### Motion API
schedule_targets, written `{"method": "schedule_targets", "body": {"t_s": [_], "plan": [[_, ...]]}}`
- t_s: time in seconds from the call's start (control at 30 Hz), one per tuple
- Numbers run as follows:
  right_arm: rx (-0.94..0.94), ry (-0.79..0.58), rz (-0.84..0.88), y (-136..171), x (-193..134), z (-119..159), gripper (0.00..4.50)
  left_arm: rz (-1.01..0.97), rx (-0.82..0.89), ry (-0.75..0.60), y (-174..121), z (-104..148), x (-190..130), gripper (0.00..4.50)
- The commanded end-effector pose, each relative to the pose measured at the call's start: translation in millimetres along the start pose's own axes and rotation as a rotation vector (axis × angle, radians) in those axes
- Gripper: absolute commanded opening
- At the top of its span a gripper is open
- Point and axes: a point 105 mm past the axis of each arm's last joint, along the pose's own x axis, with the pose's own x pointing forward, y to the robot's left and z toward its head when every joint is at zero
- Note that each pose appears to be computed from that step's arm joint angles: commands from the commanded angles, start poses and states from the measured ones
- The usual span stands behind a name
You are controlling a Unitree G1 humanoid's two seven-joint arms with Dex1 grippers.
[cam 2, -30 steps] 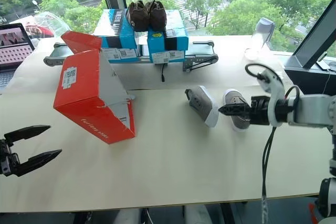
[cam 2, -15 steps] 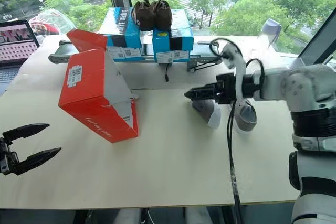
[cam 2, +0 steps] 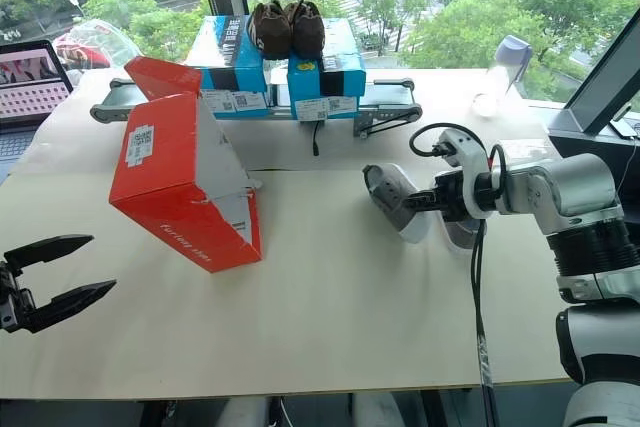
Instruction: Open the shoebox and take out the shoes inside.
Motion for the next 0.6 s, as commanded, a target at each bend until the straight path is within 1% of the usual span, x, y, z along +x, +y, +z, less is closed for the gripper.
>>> {"method": "schedule_targets", "body": {"t_s": [0.03,0.17,0.27,0.37,0.4,0.5,0.6], "plan": [[-0.05,-0.014,-0.059,-10.1,-11.8,6.3,0.01,-0.003,0.04,-0.012,0.2,9.2,0.5,4.5],[-0.124,-0.008,-0.104,-13.8,-18.1,14.5,0.01,-0.004,0.045,-0.011,0.0,11.6,-0.9,4.5],[-0.203,-0.06,-0.033,5.0,-16.9,36.4,0.01,-0.004,0.048,-0.009,-1.9,14.0,-3.3,4.5],[-0.292,-0.149,0.145,45.3,-10.7,65.7,0.01,-0.006,0.05,-0.004,-5.2,18.0,-6.3,4.5],[-0.308,-0.163,0.184,53.9,-9.5,70.7,0.01,-0.006,0.049,-0.003,-5.6,18.8,-6.9,4.5],[-0.387,-0.239,0.356,99.3,4.3,98.5,0.01,-0.009,0.034,0.012,-11.7,21.2,-12.7,4.5],[-0.435,-0.298,0.531,143.2,18.4,118.0,0.01,-0.003,0.023,0.022,-16.2,22.5,-16.8,4.5]]}}
